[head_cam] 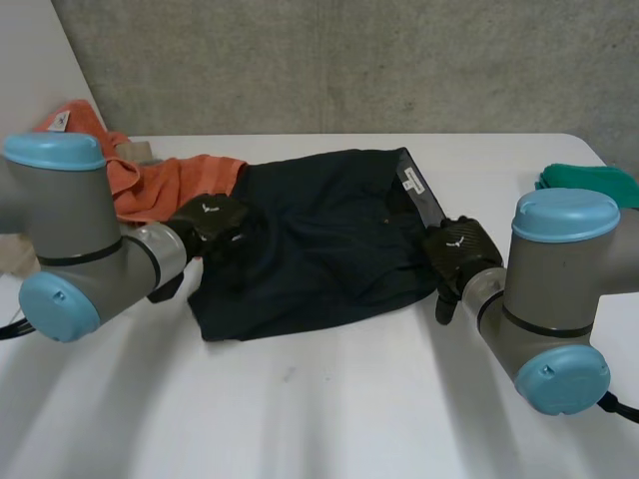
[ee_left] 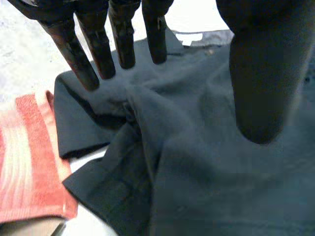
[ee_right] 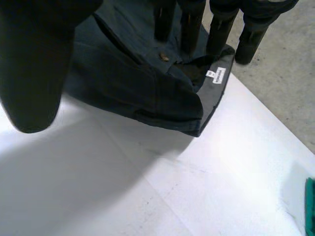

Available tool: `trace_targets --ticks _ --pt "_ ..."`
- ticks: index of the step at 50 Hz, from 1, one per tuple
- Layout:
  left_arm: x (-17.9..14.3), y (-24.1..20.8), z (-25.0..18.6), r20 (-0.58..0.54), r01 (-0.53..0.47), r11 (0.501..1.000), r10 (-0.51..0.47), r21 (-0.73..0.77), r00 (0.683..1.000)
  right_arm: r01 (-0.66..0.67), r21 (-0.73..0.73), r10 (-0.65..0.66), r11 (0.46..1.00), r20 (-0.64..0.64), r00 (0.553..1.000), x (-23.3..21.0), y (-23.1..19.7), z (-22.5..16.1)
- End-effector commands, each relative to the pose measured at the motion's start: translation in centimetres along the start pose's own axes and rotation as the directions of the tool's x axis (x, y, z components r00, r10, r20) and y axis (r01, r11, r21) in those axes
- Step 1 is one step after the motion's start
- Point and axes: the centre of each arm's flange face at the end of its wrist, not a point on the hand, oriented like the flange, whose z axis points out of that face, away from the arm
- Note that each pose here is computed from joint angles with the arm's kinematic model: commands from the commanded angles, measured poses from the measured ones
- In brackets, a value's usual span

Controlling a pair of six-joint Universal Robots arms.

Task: Fold the laundry.

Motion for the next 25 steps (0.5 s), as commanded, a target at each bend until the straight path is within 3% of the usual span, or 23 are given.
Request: trace_targets --ticks 1,6,10,18,25 --pt "-0.7 -2.8 -3.4 0.099 -0.036 0.999 0.035 0.011 0.994 -0.021 0.048 0.022 0.999 -0.041 0.999 2.6 -2.6 -1.8" --pt "-0.3 -3.7 -6.3 0.147 -0.044 0.999 0.041 0.022 0.988 0.008 0.092 -0.007 0.996 -0.009 1.0 3.8 -3.7 -2.5" --pt "1.2 -2.8 -8.3 0.146 -0.038 0.999 0.04 -0.015 0.988 0.108 0.121 -0.114 0.987 0.044 0.993 4.0 -3.5 -1.9" --pt "5.8 1.2 -10.8 0.082 -0.055 0.988 0.067 -0.145 0.994 0.354 0.177 -0.381 0.918 0.146 0.913 4.2 -1.0 0.6" --pt "7.0 3.3 -10.0 0.04 -0.043 0.982 0.051 -0.185 0.998 0.372 0.227 -0.421 0.9 0.229 0.878 3.1 0.9 3.1"
